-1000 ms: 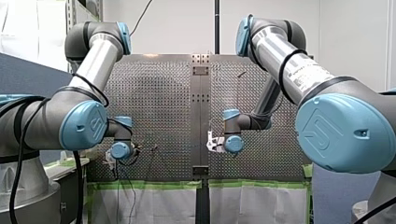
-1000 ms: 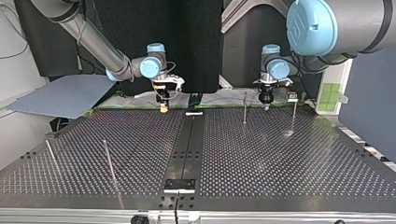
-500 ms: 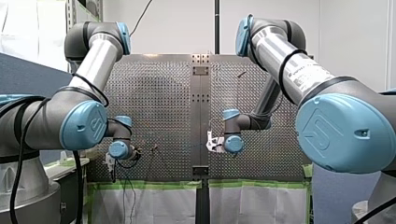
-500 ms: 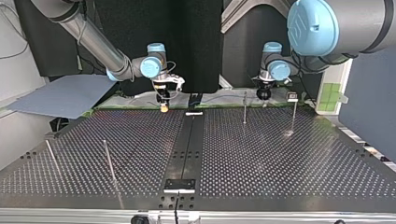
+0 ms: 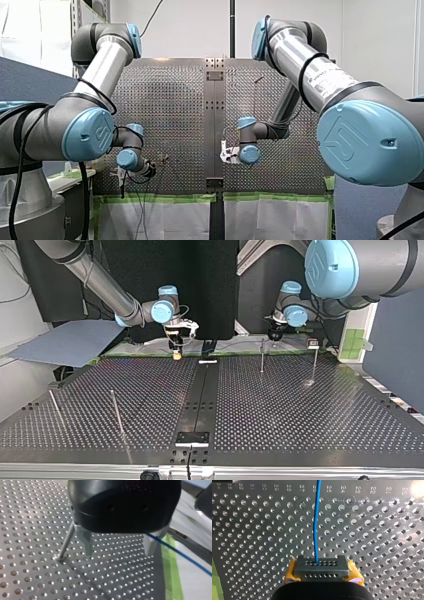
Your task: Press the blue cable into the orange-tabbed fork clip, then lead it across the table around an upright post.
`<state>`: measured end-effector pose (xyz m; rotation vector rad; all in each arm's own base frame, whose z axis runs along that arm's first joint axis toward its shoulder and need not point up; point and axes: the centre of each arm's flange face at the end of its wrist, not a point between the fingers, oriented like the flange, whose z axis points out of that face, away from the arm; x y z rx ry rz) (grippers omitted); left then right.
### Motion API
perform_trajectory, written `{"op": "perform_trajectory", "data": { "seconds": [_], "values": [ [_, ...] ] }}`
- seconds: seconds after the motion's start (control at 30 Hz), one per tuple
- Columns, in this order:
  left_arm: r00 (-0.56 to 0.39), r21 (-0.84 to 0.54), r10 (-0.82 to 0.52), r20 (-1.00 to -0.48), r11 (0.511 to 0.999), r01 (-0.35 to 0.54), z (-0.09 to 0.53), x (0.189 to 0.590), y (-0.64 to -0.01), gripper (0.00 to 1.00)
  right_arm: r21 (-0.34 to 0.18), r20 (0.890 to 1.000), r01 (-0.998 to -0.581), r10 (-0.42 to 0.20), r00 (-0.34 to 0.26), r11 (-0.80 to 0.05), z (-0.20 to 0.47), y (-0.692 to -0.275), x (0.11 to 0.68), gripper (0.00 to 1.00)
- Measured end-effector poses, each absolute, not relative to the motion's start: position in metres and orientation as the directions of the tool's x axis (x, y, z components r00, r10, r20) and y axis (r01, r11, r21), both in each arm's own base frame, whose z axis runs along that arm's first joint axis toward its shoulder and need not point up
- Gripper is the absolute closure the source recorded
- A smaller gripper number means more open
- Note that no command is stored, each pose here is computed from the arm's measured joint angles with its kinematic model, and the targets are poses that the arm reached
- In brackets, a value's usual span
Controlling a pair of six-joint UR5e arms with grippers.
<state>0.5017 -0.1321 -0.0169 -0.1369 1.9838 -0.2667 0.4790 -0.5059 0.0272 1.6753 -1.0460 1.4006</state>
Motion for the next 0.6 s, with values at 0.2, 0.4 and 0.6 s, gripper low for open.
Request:
{"op": "perform_trajectory", "data": {
  "seconds": [0.2,0.4,0.6],
  "values": [
    [-0.439,-0.243,-0.214,-0.873,0.970,0.011,-0.0180,0.4984,-0.1299,0.00,0.020,0.986,-0.905,-0.143,0.089,-0.425,0.0270,-0.5053,0.4793,1.00],
    [-0.442,-0.229,-0.199,-0.875,0.973,0.015,-0.0182,0.4980,-0.1290,0.00,0.020,0.986,-0.905,-0.143,0.089,-0.425,0.0270,-0.5052,0.4794,1.00],
    [-0.442,-0.208,-0.175,-0.880,0.978,0.026,-0.0182,0.4977,-0.1297,0.00,0.021,0.986,-0.905,-0.143,0.090,-0.425,0.0268,-0.5052,0.4793,1.00]
  ]
}}
